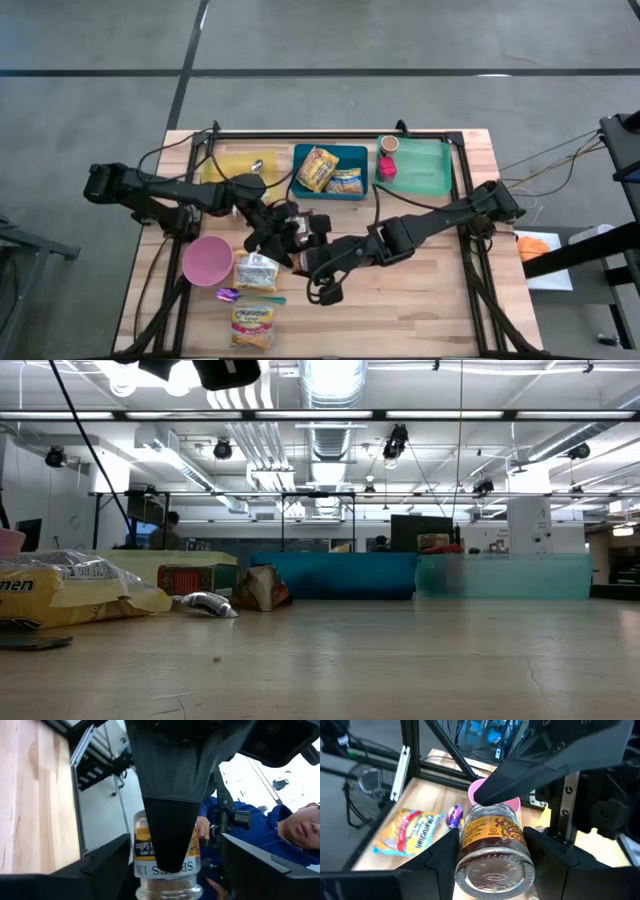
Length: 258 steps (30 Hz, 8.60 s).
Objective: Pick & Place Food Item
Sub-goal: Put the bottom brown seasoning bottle into the light green bin
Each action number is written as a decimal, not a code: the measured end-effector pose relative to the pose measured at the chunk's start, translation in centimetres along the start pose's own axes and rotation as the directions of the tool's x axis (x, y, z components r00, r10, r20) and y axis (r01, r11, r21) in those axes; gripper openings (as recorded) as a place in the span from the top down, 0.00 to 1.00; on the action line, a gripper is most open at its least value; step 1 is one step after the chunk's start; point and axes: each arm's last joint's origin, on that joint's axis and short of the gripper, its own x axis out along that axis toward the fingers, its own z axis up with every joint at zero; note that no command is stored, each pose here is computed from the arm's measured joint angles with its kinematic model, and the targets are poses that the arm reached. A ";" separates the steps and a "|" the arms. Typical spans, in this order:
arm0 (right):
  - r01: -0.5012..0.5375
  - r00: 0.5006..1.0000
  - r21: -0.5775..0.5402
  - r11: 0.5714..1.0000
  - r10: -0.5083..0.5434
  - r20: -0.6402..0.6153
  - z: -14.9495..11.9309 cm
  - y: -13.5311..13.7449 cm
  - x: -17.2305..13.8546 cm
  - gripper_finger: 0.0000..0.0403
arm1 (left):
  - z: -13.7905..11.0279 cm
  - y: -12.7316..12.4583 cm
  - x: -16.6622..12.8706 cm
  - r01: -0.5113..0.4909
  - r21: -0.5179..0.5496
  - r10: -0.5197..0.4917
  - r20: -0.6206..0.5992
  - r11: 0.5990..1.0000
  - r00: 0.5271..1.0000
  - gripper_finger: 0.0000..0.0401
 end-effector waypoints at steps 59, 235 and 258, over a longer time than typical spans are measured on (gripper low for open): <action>0.323 0.629 0.405 0.855 -0.514 0.583 5.6 -5.3 -8.4 0.54 | 2.9 -8.3 -4.9 -0.488 0.636 -0.270 0.733 0.598 0.624 0.27; -0.064 0.960 0.579 0.813 -0.108 0.257 1.5 -7.8 -2.8 0.20 | 3.6 -6.9 -5.6 -0.309 0.550 0.109 0.365 0.776 0.925 0.56; -0.070 0.961 0.586 0.807 -0.103 0.257 1.5 -8.1 -2.8 0.54 | 3.6 -7.0 -5.6 -0.300 0.535 0.099 0.371 0.789 0.923 0.56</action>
